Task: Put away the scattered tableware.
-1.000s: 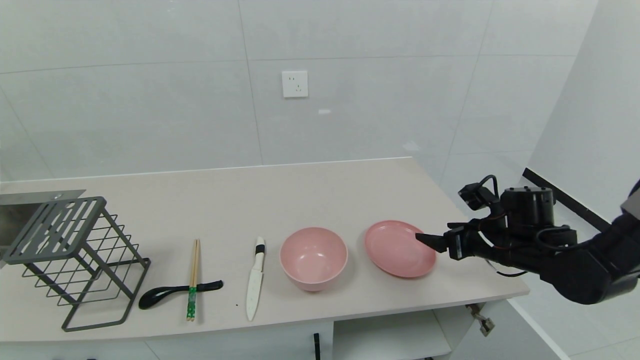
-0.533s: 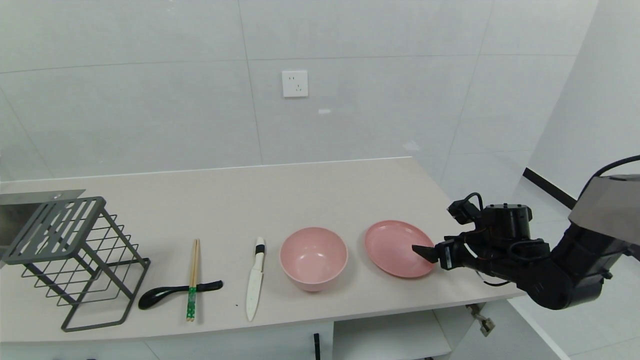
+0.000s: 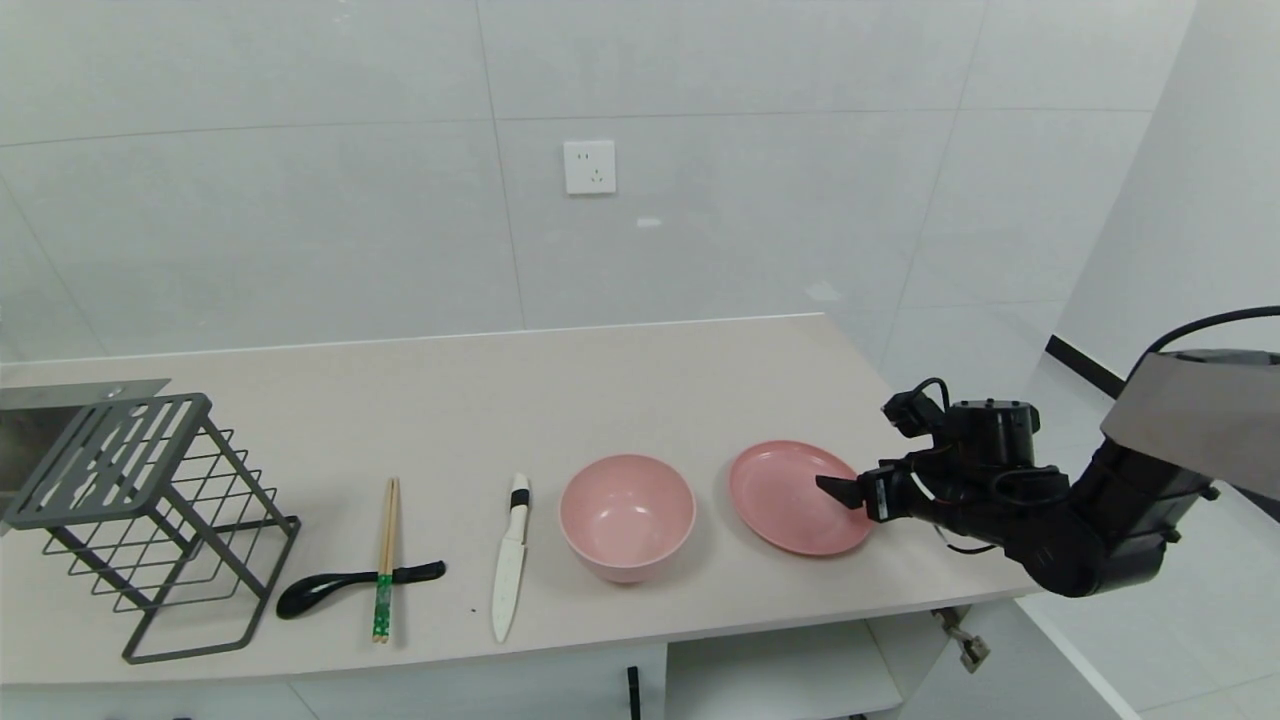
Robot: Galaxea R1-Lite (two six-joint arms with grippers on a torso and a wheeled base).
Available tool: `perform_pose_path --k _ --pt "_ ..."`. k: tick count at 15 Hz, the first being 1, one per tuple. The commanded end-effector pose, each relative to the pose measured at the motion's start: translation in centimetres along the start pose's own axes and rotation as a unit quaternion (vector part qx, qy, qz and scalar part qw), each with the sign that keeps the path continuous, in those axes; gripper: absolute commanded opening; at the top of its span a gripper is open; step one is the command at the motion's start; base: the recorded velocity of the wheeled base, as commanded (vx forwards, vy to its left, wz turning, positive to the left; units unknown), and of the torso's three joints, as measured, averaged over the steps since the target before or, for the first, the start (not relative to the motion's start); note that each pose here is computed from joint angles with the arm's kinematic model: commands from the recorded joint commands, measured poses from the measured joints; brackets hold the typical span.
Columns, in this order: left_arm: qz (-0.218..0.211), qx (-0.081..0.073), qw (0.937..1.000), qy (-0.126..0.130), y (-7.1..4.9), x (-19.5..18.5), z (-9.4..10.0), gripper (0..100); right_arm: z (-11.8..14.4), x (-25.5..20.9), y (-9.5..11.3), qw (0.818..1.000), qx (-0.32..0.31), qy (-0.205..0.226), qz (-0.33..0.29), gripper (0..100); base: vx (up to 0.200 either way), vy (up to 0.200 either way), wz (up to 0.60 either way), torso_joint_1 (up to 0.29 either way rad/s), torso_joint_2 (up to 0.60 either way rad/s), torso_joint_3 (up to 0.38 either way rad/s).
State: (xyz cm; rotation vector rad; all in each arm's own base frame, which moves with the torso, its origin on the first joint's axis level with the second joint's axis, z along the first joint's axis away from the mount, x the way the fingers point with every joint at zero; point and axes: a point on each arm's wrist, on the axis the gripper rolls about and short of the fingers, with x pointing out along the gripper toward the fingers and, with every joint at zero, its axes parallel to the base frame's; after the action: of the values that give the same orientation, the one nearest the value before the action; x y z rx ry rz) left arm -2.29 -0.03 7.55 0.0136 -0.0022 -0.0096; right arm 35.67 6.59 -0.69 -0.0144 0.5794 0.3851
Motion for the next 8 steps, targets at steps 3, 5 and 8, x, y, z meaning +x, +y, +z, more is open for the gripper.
perform_pose_path --k 3,5,8 --pt "0.0 0.0 1.0 0.0 0.0 0.0 0.0 100 -1.0 2.3 -0.4 1.0 0.002 0.008 -0.008 100 0.0 0.0 0.0 0.0 0.0 0.0" --pt "0.0 0.0 1.0 0.0 0.0 0.0 0.0 100 -1.1 2.5 -0.2 1.0 0.001 0.01 -0.005 100 0.0 0.0 0.0 0.0 0.0 0.0" --pt "0.0 0.0 1.0 0.0 0.0 0.0 0.0 100 -1.6 2.8 0.3 1.0 -0.002 0.018 0.001 100 0.0 0.0 0.0 0.0 0.0 0.0"
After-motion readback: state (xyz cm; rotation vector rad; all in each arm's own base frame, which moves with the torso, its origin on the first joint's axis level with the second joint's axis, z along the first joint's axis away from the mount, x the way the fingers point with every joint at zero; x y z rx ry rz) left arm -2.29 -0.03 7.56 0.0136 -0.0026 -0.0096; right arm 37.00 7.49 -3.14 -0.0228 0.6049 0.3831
